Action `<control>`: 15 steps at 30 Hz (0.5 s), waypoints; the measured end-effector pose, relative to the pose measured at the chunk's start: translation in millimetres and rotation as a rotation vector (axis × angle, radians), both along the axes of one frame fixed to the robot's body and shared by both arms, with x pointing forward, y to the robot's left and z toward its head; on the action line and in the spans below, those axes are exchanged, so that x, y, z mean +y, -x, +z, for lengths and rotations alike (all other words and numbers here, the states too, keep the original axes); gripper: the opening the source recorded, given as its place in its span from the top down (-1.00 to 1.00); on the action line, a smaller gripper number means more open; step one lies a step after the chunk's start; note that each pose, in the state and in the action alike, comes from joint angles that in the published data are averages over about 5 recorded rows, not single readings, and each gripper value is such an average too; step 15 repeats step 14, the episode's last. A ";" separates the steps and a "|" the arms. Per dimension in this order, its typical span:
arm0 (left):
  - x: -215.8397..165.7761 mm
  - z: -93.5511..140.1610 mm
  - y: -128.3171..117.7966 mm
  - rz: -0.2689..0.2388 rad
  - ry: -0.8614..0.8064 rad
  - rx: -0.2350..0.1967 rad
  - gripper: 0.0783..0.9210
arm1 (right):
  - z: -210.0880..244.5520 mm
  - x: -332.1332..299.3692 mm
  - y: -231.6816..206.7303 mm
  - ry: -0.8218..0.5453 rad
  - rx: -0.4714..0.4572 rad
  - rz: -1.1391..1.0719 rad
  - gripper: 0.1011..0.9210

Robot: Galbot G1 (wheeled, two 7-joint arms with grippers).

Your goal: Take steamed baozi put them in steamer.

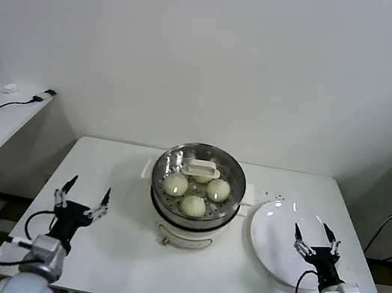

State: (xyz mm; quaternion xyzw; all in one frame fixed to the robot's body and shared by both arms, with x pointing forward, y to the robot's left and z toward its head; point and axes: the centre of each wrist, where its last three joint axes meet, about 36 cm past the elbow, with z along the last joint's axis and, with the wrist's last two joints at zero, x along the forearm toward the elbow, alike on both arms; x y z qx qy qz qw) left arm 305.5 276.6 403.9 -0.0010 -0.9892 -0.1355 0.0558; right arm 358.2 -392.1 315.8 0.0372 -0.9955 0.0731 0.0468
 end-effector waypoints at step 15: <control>18.5 -20.2 38.7 0.046 0.104 -0.075 -0.77 | 4.8 3.3 11.9 -0.043 -0.014 -0.020 -0.76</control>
